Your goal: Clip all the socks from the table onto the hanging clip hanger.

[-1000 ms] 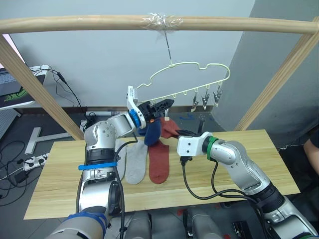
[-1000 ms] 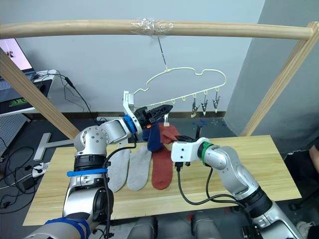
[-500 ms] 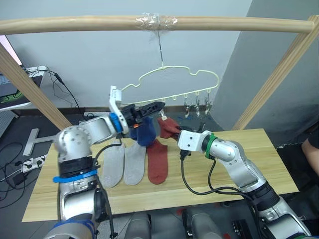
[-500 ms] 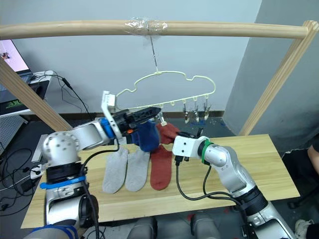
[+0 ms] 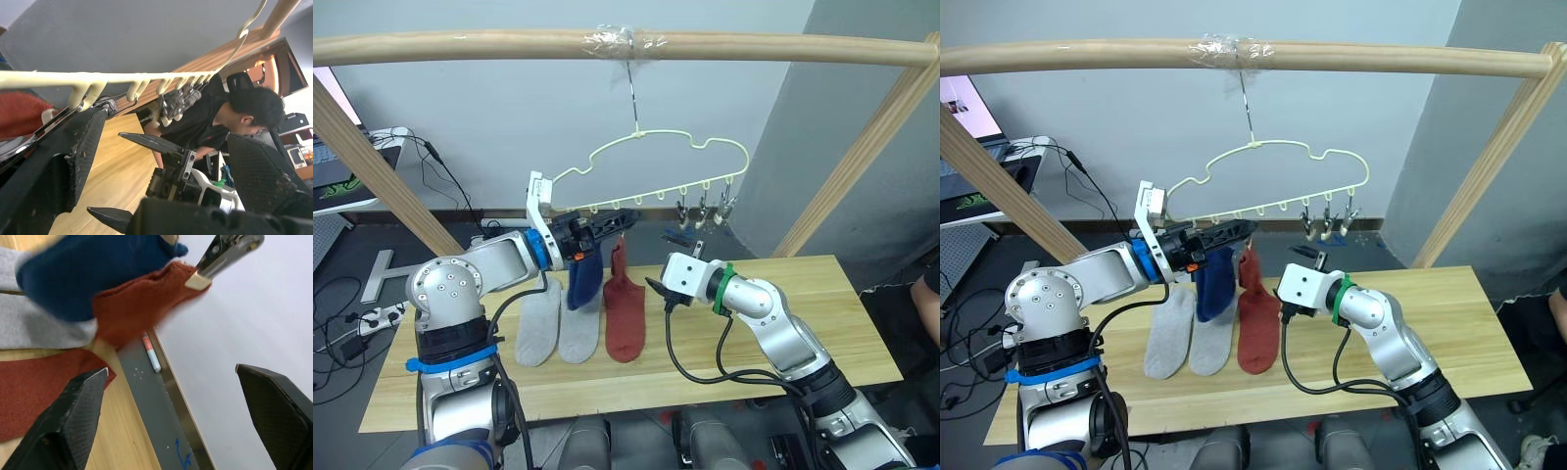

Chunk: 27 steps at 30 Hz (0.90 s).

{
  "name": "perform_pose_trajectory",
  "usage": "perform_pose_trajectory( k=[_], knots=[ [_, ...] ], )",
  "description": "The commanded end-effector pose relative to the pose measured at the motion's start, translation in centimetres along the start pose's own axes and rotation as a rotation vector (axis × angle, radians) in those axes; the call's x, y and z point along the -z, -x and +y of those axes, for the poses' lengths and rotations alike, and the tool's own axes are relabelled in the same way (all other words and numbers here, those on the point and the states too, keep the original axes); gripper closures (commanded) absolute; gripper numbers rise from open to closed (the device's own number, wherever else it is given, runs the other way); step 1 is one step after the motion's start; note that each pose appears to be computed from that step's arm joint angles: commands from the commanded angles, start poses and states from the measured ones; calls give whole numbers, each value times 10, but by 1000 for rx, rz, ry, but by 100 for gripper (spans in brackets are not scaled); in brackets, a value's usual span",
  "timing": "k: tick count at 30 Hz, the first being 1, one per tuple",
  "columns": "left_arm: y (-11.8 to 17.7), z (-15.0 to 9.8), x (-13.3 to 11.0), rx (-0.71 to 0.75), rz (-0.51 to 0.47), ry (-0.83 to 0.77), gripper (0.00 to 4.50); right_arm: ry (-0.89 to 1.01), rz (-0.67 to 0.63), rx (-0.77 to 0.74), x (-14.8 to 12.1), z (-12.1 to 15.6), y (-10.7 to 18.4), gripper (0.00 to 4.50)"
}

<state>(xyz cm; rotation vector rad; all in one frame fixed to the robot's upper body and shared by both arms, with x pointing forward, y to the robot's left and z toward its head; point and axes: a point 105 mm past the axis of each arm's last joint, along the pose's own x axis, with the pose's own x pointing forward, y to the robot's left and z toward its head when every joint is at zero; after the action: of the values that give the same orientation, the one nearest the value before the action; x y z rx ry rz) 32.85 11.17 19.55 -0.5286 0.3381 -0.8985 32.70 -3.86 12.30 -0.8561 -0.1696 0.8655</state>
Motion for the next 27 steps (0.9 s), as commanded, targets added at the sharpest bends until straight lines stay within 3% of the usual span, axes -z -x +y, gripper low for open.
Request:
perform_pose_trajectory(
  k=[1, 15, 21, 27],
  knots=[
    [-1, 8, 9, -50, 31, -84, 0, -3, -17, 70, -5, -17, 6, 2],
    [-55, -6, 17, -20, -169, -524, 0, -17, -14, 180, -7, -30, 16, 2],
    [-69, -7, 21, -60, -253, -727, 0, -10, -11, 232, -7, -38, 21, 2],
    [-83, 2, 20, -194, -328, -805, 0, -5, -18, 274, -10, -44, 26, 2]
  ],
)
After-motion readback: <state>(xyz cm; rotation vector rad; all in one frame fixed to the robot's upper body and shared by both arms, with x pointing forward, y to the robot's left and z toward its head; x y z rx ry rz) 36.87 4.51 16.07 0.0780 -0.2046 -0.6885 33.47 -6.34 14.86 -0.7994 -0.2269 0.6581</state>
